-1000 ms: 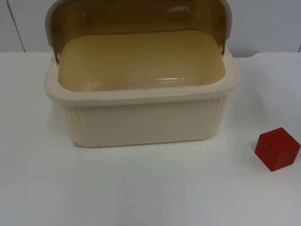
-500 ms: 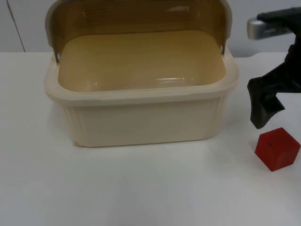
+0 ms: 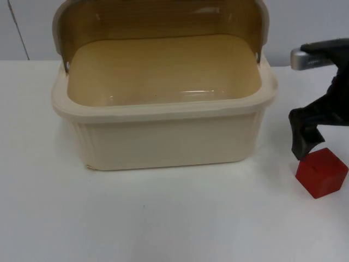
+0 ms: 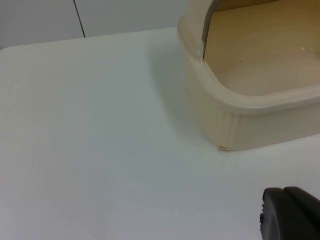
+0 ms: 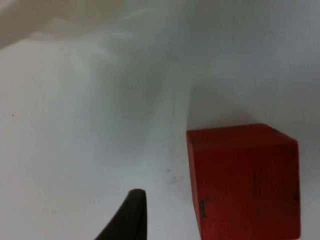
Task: Open the box lid with the left hand, place the block into the box with the right hand, then close the box lid with the left hand.
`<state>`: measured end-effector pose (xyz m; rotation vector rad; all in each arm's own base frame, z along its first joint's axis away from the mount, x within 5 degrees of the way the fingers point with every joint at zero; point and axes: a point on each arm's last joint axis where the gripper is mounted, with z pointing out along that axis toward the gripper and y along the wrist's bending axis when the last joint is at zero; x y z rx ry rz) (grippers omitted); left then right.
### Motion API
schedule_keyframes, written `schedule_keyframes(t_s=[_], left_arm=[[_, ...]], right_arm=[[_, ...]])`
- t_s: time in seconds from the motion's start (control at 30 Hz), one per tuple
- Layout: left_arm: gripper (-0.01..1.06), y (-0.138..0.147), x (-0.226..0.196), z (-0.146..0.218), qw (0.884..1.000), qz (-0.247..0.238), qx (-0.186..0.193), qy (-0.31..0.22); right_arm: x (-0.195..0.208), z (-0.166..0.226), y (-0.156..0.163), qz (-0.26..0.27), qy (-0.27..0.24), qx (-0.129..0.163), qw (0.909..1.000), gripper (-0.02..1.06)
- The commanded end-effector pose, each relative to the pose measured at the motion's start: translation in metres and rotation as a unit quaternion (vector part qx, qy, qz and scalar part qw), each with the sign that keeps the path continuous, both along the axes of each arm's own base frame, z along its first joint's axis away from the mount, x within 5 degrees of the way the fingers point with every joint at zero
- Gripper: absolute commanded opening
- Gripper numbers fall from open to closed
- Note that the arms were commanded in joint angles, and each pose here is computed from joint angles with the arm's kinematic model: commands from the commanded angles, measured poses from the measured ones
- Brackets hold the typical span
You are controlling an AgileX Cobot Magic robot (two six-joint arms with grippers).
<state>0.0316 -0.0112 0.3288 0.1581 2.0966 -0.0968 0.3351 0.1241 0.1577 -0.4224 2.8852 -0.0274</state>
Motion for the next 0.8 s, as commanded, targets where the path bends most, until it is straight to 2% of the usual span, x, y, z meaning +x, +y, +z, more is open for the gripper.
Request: schedule_keyframes(t_s=[0.0, 0.23, 0.4, 0.43, 0.6, 0.63, 0.77], left_arm=[[0.0, 0.0, 0.0, -0.001, 1.0, 0.002, -0.004, 0.001], [0.0, 0.0, 0.0, -0.001, 1.0, 0.002, -0.004, 0.001], [0.0, 0.0, 0.0, -0.001, 1.0, 0.002, -0.004, 0.001], [0.0, 0.0, 0.0, -0.001, 1.0, 0.002, -0.004, 0.001], [0.0, 0.0, 0.0, -0.001, 1.0, 0.002, -0.004, 0.001], [0.0, 0.0, 0.0, -0.001, 1.0, 0.002, -0.004, 0.001], [0.0, 0.0, 0.0, -0.001, 1.0, 0.002, -0.003, 0.001]], right_arm=[[0.004, -0.009, 0.0, 0.004, 0.002, -0.001, 1.0, 0.98], [0.007, -0.033, -0.004, 0.01, 0.024, -0.019, 0.9995, 0.95], [0.009, -0.04, -0.003, 0.01, 0.024, -0.017, 0.9995, 0.77], [0.009, -0.04, -0.003, 0.01, 0.024, -0.017, 0.9995, 0.77], [0.009, -0.039, -0.003, 0.008, 0.024, -0.017, 0.9995, 0.41], [0.009, -0.039, -0.003, 0.008, 0.024, -0.017, 0.9995, 0.41], [0.009, -0.034, -0.003, 0.008, 0.016, -0.014, 0.9997, 0.02]])
